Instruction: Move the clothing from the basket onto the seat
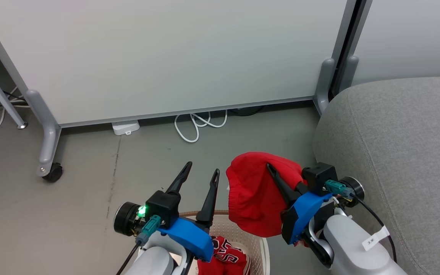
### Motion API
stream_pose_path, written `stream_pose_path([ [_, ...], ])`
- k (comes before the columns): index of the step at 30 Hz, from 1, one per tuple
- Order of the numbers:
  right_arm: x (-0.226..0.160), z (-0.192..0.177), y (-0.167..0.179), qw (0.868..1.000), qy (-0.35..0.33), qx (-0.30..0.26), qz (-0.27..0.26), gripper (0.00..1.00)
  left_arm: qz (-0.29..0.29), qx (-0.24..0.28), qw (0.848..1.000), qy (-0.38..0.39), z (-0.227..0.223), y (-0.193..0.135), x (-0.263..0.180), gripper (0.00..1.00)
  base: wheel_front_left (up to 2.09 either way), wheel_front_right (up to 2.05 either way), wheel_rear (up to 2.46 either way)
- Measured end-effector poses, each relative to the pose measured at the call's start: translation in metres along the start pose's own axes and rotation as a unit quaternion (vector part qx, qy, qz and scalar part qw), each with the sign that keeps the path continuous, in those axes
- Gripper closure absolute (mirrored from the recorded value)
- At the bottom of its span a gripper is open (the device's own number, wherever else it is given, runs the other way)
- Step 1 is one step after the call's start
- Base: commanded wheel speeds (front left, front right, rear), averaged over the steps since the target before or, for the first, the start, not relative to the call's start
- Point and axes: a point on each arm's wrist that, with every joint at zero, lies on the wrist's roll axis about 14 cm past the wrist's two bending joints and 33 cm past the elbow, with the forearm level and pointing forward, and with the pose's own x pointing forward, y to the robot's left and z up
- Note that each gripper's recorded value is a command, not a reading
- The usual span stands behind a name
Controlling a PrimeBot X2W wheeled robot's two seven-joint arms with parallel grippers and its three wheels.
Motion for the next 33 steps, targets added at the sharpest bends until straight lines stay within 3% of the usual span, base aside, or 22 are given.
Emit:
stream_pose_path([
  [17,-0.024,0.011,0.005,0.999,-0.044,-0.011,-0.004,1.00,0.047,-0.002,0.999,0.007,-0.014,0.028,-0.007,0.00,0.00,0.00,0.00],
  [33,-0.045,0.008,-0.013,0.998,-0.051,-0.002,-0.041,1.00,0.005,-0.001,1.000,0.014,-0.021,0.009,0.009,0.00,0.00,0.00,0.00],
])
